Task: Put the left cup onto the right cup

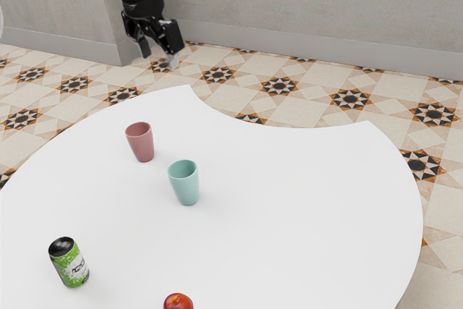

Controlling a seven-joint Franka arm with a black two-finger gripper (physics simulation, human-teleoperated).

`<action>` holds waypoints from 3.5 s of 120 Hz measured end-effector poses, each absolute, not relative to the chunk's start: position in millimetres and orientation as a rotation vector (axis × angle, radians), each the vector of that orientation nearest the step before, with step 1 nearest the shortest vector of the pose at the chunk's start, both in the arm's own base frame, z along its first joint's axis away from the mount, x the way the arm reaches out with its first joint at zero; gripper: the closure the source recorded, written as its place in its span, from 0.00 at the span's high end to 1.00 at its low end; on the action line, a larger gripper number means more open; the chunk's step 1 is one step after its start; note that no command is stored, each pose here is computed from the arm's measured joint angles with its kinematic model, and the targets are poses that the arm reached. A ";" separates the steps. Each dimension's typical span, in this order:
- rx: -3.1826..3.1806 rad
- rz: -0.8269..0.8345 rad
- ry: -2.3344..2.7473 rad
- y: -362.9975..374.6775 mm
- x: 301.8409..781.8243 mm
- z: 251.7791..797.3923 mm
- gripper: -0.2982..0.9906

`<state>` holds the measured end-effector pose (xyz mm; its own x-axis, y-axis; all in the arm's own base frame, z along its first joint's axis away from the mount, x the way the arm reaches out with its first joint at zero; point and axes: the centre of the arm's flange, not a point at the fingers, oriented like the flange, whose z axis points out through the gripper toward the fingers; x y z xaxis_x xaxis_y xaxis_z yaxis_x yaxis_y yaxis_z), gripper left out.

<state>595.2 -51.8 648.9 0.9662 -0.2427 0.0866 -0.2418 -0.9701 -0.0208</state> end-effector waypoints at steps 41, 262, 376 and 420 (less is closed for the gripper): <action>-3.060 -0.056 0.255 11.8 624.5 587.3 0.77; -3.120 -0.156 -0.013 165.1 722.0 308.9 0.67; -3.131 -0.160 -0.014 148.5 719.9 342.4 0.17; -3.150 -0.027 0.270 1.5 665.8 417.3 0.16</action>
<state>665.8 1.5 417.3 0.9853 -0.1699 0.0185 -0.1702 -0.9852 0.0187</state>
